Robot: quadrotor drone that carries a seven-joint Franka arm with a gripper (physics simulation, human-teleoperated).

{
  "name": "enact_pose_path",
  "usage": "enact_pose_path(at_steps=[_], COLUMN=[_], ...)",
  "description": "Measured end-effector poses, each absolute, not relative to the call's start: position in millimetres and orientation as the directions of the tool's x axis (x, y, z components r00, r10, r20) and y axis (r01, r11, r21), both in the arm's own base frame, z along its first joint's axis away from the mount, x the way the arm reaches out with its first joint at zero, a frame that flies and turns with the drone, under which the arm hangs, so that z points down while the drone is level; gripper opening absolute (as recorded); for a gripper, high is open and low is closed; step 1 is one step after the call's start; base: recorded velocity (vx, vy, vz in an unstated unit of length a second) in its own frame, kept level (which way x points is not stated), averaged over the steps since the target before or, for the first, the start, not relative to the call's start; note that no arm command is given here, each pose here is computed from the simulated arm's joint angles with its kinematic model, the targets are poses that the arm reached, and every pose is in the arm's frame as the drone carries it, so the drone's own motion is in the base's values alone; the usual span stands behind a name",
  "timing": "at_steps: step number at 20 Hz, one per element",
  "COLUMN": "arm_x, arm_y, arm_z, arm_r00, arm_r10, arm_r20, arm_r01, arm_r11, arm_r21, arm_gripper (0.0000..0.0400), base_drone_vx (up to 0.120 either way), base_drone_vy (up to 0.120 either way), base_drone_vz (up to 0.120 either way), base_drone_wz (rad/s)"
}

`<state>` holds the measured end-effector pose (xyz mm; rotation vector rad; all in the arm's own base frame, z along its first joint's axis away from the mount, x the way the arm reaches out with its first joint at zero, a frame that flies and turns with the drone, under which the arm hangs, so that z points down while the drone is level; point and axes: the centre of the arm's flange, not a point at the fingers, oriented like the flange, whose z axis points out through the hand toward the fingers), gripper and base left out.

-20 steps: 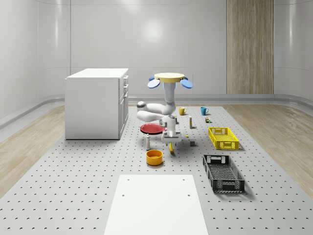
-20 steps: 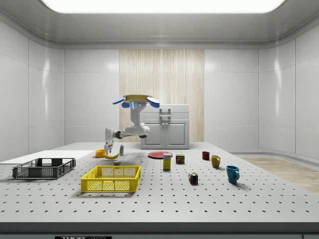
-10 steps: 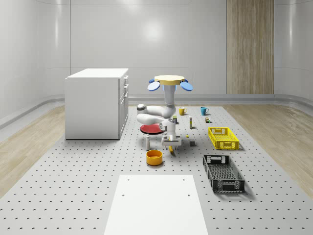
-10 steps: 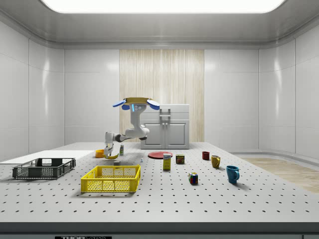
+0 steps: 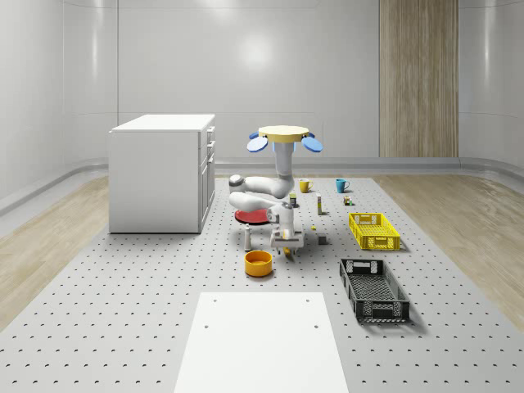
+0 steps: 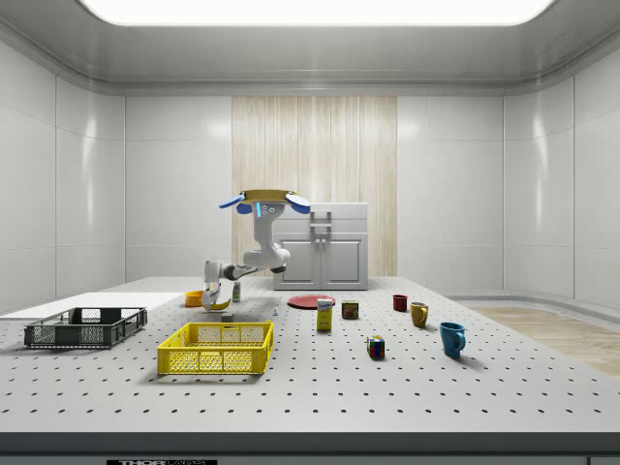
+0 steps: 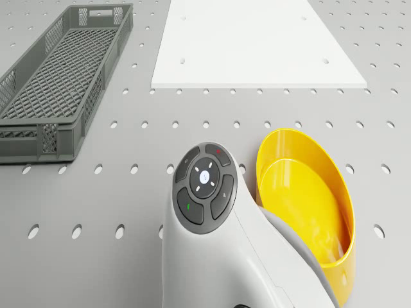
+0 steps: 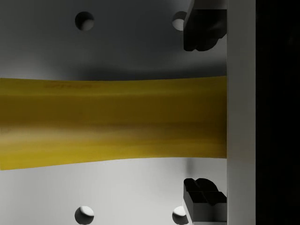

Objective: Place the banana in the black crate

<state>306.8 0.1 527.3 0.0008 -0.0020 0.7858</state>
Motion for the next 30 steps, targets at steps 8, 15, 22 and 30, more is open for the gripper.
enact_pose_path(at_steps=[8, 15, 22, 30], arm_x=[306.6, 305.8, 306.6, 306.8], arm_y=[-5, -5, -1, 0], arm_z=[530, 524, 504, 498], arm_r00=[0.684, 0.686, 0.697, 0.698], arm_r10=[0.729, 0.727, 0.717, 0.716], arm_r20=[0.009, -0.003, -0.004, -0.004], arm_r01=[-0.729, -0.727, -0.717, -0.716], arm_r11=[0.685, 0.686, 0.697, 0.698], arm_r21=[-0.004, -0.005, -0.003, -0.003], arm_gripper=[0.0233, 0.0187, 0.019, 0.019], base_drone_vx=[0.0, 0.0, 0.069, 0.12], base_drone_vy=[0.0, 0.0, 0.08, 0.12], base_drone_vz=[0.0, 0.0, 0.109, 0.12], base_drone_wz=[0.0, 0.0, 0.0, 0.0])
